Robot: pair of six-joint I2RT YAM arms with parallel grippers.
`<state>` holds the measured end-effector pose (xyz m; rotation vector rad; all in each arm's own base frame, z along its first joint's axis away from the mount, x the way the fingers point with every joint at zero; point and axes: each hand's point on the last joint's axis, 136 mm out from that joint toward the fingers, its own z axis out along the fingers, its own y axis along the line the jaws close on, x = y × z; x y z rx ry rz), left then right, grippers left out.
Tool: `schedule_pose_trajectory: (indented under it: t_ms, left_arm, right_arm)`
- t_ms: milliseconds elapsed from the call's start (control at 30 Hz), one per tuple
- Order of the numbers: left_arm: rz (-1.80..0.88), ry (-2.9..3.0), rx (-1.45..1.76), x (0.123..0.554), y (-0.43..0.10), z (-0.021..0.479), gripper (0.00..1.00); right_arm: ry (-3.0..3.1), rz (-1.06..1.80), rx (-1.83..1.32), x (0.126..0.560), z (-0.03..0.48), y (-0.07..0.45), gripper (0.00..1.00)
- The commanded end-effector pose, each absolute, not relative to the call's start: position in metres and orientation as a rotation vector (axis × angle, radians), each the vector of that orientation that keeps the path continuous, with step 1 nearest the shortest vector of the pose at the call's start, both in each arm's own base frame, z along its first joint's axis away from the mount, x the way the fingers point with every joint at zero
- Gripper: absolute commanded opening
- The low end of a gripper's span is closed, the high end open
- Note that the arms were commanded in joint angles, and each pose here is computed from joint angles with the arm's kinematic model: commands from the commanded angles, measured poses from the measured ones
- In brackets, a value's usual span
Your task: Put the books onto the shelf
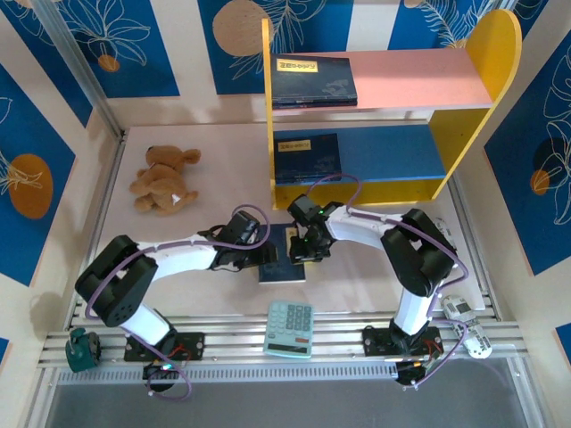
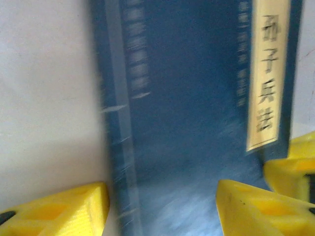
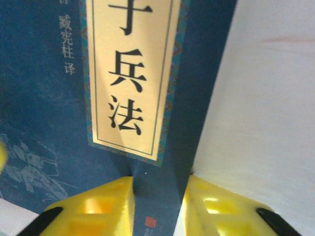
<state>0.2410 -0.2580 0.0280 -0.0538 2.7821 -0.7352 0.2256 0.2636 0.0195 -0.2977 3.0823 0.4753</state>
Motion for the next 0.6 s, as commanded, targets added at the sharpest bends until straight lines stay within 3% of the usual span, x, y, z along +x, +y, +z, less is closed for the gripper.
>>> schedule_pose_trajectory:
  t_ms: [0,167,300,433,567]
  left_arm:
    - [-0.812,2.815,-0.048,0.236,-0.273,0.017,0.60]
    - [-0.936,2.762,-0.042,0.240,-0.288,0.034,0.58]
    - [-1.043,2.624,-0.011,0.248,-0.298,0.084,0.57]
    - [-1.033,2.547,0.025,0.253,-0.294,0.119,0.55]
    - [-1.022,2.546,0.040,0.251,-0.293,0.121,0.50]
  right_arm:
    - [3.108,0.644,-0.377,0.203,0.005,0.288,0.25]
    - [3.108,0.680,-0.388,0.198,0.003,0.294,0.22]
    - [3.110,0.673,-0.393,0.198,0.002,0.294,0.21]
    - [3.105,0.652,-0.385,0.203,0.003,0.293,0.23]
    - [3.099,0.644,-0.379,0.206,0.006,0.292,0.26]
